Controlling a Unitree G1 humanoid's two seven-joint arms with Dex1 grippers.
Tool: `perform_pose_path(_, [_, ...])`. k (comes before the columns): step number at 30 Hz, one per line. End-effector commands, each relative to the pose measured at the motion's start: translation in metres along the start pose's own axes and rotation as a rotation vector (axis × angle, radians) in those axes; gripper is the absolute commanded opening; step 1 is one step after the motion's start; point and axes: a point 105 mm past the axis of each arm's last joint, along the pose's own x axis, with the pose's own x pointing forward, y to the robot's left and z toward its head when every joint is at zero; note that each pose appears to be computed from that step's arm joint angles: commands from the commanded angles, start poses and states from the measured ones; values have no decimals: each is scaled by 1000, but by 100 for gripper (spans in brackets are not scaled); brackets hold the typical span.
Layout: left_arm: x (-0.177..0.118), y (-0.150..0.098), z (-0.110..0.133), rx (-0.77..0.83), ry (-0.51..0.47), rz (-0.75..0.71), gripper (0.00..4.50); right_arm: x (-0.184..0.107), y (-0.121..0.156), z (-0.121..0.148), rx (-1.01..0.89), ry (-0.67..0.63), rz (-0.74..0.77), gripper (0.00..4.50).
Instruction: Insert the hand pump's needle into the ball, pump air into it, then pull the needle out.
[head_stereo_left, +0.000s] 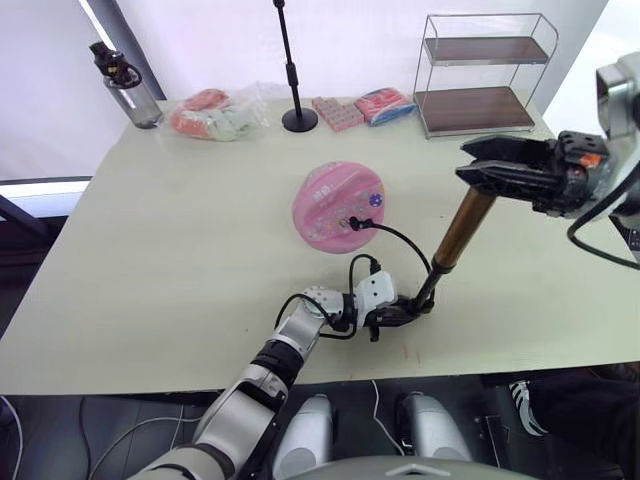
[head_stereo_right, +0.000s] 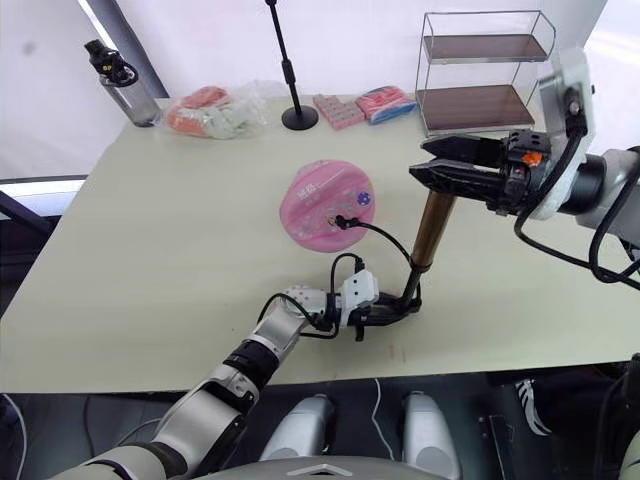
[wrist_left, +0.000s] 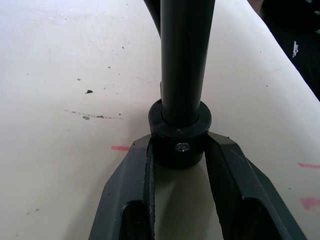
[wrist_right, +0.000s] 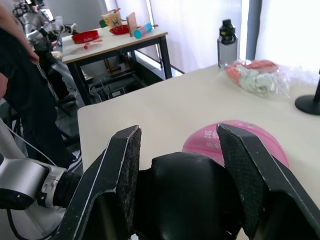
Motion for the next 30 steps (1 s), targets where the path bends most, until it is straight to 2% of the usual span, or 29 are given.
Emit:
perform_pose_path(1, [-11,-22,-58,-137,188,-21,109,-16,16,57,-176,-175,2,201])
perform_pose_path(6, [-10,-22,-58,-137,188,-22,109,-5,5,7,-112,-82,-41,201])
perform_pose_path(11, [-11,-21,-58,-136,189,-19,109,5,2,-59,-54,58,-45,201])
perform_pose_path(21, [-14,-20,-60,-138,194,-8,109,17,2,-120,35,114,-24,201])
perform_pose_path(30, [-14,-19,-60,-141,192,1,109,24,1,-194,110,186,-80,201])
